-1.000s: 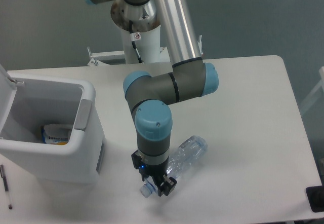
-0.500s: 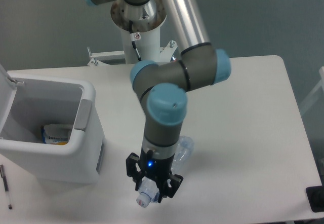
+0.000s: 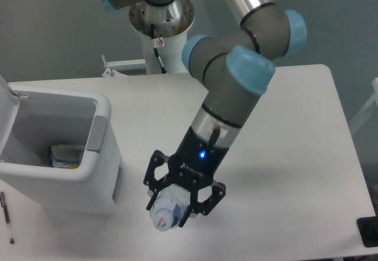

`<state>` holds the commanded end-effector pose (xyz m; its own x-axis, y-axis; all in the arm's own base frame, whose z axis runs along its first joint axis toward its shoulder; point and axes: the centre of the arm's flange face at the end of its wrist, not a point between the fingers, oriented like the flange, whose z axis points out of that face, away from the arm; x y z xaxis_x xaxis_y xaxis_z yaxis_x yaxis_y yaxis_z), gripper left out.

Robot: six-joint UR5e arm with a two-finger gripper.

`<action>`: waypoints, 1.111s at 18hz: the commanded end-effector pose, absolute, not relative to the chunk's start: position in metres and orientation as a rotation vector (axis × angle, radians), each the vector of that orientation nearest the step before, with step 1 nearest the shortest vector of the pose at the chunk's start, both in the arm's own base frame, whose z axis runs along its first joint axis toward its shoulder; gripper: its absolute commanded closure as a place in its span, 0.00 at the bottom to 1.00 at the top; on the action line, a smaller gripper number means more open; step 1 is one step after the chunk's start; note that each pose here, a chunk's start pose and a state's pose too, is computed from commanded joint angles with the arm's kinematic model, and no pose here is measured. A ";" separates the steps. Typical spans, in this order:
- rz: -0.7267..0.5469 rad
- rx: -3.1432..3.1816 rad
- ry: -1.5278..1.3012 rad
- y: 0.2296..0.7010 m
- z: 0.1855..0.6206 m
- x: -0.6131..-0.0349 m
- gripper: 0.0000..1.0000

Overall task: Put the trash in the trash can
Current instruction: 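Carry the bottle over the white bin and lower it in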

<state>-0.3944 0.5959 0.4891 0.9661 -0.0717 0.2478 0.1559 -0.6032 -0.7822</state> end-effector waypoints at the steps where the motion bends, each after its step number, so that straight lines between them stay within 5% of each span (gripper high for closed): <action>1: -0.326 -2.166 -0.039 0.597 0.502 -0.392 0.46; 13: -0.480 -1.905 0.150 0.592 0.597 -0.346 0.46; 20: -0.550 -1.894 0.267 0.619 0.607 -0.271 0.46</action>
<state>-0.2709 0.6188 0.6065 0.8672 -0.4320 0.2477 0.0732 -0.3815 -0.9214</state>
